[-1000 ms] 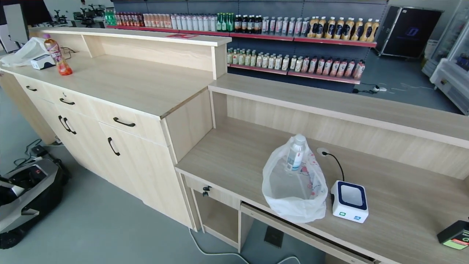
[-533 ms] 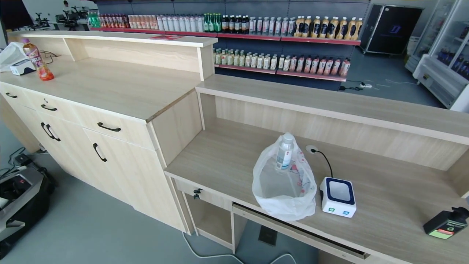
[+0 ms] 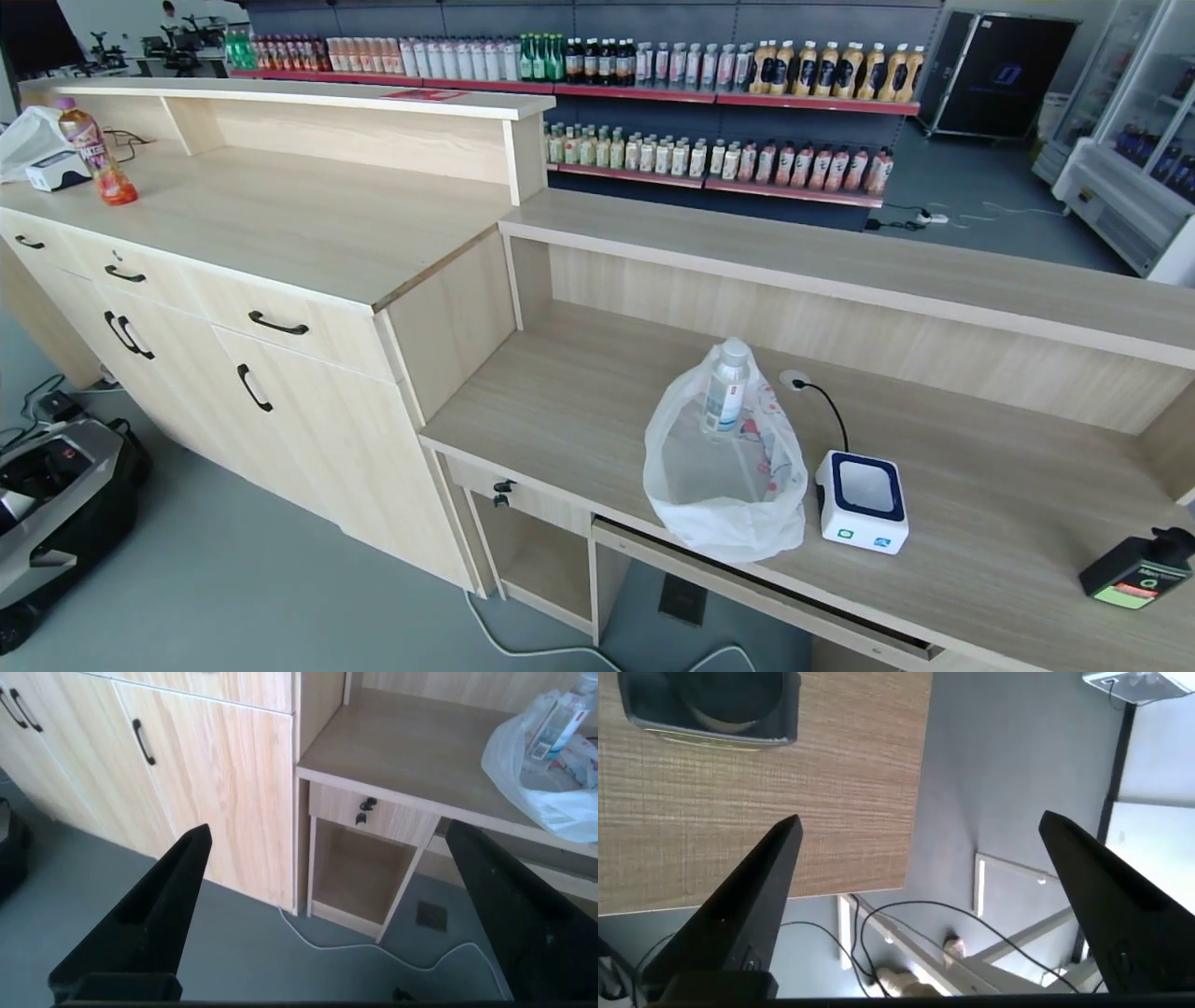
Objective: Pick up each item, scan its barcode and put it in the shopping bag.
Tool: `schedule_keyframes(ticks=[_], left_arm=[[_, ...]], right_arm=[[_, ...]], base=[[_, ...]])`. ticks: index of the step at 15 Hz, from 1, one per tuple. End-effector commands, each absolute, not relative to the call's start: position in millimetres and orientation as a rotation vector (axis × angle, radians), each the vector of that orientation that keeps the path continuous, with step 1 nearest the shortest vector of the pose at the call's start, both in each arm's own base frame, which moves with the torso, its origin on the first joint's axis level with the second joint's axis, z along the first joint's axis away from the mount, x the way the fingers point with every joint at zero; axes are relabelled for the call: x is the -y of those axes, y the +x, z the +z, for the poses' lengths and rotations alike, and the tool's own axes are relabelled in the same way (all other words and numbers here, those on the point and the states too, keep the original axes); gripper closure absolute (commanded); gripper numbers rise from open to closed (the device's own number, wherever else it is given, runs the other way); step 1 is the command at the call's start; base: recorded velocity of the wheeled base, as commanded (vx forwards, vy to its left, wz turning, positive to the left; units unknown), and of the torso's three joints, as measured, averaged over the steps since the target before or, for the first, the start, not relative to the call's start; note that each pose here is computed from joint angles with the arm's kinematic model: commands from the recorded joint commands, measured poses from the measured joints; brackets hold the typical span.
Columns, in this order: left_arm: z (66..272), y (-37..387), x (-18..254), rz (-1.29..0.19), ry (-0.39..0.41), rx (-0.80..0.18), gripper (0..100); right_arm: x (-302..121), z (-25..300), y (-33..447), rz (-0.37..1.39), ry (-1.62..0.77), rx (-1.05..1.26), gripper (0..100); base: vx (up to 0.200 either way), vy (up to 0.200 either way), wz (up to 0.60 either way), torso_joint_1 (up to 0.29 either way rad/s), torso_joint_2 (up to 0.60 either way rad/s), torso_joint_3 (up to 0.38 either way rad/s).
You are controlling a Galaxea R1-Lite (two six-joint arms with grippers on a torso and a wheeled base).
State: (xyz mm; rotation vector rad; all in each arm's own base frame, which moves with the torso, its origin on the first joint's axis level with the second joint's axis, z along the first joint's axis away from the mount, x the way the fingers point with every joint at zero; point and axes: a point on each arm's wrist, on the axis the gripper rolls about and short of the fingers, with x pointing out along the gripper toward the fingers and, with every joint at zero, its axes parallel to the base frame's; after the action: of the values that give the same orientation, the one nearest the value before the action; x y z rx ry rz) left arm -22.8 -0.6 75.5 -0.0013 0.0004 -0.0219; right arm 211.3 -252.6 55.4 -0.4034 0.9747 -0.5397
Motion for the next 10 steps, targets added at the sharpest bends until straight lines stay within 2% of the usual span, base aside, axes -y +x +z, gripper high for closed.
schedule_keyframes(ticks=[1,10], left_arm=[[76,-23,1,-0.021,-0.002,-0.002,0],[76,-23,1,-0.021,-0.002,-0.002,0]], right_arm=[[253,40,215,-0.456,-0.391,-0.980,0],[255,5,241,-0.252,-0.401,-0.859,0]], base=[[0.000,0.000,0.00,0.000,0.00,0.000],[0.000,0.000,0.00,0.000,0.00,0.000]])
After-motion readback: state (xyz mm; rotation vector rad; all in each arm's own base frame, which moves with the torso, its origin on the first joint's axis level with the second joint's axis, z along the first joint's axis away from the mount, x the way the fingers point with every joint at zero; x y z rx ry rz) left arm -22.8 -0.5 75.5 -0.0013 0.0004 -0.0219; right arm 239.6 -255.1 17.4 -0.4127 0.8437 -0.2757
